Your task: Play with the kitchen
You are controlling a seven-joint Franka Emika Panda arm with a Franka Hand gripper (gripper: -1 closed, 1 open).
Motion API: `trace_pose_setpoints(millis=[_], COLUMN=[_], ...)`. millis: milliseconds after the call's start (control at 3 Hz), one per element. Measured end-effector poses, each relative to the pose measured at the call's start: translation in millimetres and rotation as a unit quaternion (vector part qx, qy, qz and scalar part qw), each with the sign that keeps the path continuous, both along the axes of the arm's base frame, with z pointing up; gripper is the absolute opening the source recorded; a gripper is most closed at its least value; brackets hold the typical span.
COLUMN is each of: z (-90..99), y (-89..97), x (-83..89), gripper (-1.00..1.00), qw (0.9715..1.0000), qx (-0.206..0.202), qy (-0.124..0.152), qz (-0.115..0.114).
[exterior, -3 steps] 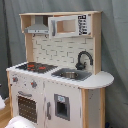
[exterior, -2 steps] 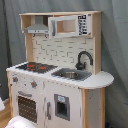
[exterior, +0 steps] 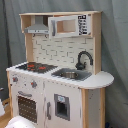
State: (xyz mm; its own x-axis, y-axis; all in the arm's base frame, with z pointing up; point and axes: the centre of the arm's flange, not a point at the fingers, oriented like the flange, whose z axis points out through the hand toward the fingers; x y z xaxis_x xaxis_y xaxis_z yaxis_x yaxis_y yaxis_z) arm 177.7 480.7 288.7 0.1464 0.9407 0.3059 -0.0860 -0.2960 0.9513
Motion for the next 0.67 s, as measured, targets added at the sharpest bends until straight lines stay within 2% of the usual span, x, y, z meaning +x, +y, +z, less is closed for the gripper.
trace_pose_setpoints(millis=[333,667], z=[-14.9,-28.2], y=[-4.4,-9.7], x=[2.4,5.6], gripper=[1.00,1.00], qw=[0.9991,0.9966], qx=[0.042,0.082], qy=[-0.006,-0.011], qz=[-0.005,-0.010])
